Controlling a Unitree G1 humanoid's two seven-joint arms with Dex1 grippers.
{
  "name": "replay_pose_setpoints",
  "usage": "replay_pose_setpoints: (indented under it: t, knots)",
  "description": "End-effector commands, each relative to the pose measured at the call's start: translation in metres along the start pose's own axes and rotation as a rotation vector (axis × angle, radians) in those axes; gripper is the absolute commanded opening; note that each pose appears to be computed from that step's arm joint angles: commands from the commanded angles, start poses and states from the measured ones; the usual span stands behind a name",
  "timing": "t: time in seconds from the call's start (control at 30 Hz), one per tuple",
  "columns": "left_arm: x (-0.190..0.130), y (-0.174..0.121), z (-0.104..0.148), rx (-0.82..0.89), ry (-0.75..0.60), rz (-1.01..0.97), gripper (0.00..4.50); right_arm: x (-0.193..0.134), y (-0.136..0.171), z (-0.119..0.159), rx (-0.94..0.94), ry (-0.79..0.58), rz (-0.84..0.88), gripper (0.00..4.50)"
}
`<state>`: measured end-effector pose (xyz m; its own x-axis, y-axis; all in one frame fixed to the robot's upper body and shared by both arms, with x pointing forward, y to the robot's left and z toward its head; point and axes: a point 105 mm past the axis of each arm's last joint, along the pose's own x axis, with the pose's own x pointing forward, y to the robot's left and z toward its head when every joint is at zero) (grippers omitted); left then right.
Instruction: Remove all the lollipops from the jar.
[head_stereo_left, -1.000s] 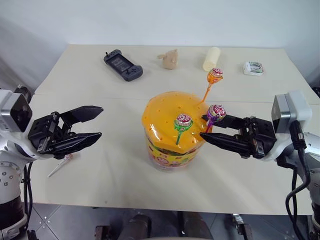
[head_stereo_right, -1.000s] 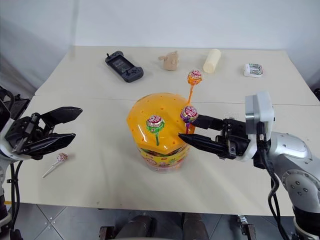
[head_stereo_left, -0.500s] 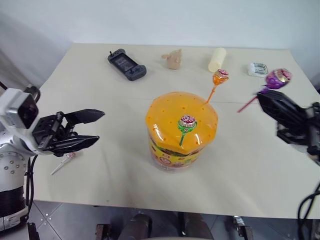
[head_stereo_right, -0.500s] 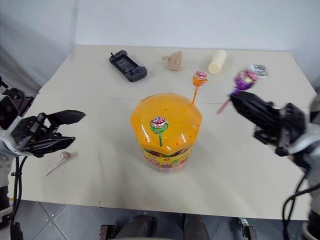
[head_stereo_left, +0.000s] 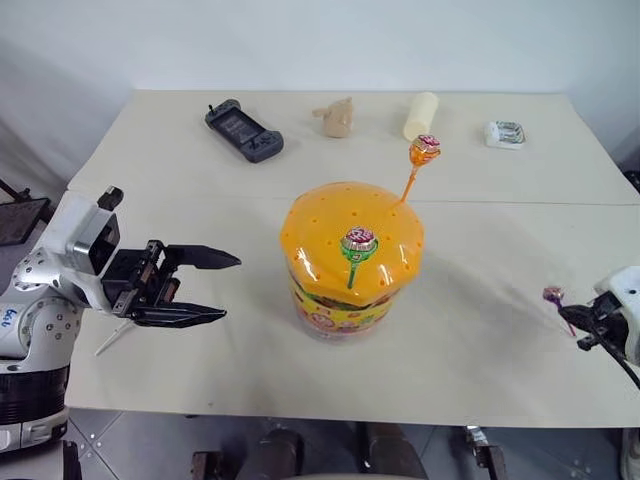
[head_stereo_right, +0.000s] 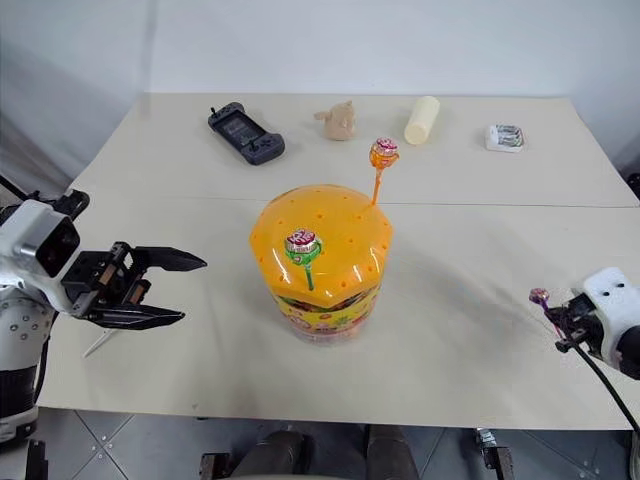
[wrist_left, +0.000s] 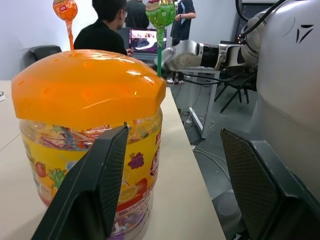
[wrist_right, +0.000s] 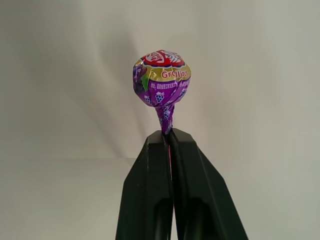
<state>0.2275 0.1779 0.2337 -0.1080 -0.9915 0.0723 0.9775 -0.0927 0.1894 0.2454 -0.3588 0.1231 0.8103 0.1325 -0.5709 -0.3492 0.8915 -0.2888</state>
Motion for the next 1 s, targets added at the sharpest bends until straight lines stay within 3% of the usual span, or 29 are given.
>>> replay_pose_setpoints:
  t: [0.03,0.17,0.27,0.43,0.67,0.87,1.0]
  knots:
    - [0.004,-0.006,0.006,0.039,0.012,-0.015,3.16,-0.001,-0.002,0.0,0.016,-0.011,0.016,1.01]
    - [0.004,-0.007,0.01,0.038,-0.021,0.017,3.16,-0.008,0.003,0.018,-0.019,-0.139,0.129,2.31]
    - [0.002,-0.005,0.018,0.03,-0.102,0.081,3.16,-0.032,0.014,0.071,-0.062,-0.471,0.281,3.3]
    - [-0.011,0.001,0.024,0.028,-0.186,0.22,3.16,-0.047,0.054,0.147,-0.086,-0.758,0.511,3.3]
    - [-0.026,0.009,0.025,0.035,-0.24,0.35,3.16,-0.049,0.115,0.23,-0.049,-0.962,0.704,3.3]
    - [-0.023,0.008,0.024,0.037,-0.224,0.343,3.16,-0.047,0.149,0.252,-0.049,-0.948,0.822,3.3]
    - [-0.023,0.008,0.023,0.045,-0.212,0.345,3.16,-0.043,0.161,0.258,-0.044,-0.95,0.847,2.43]
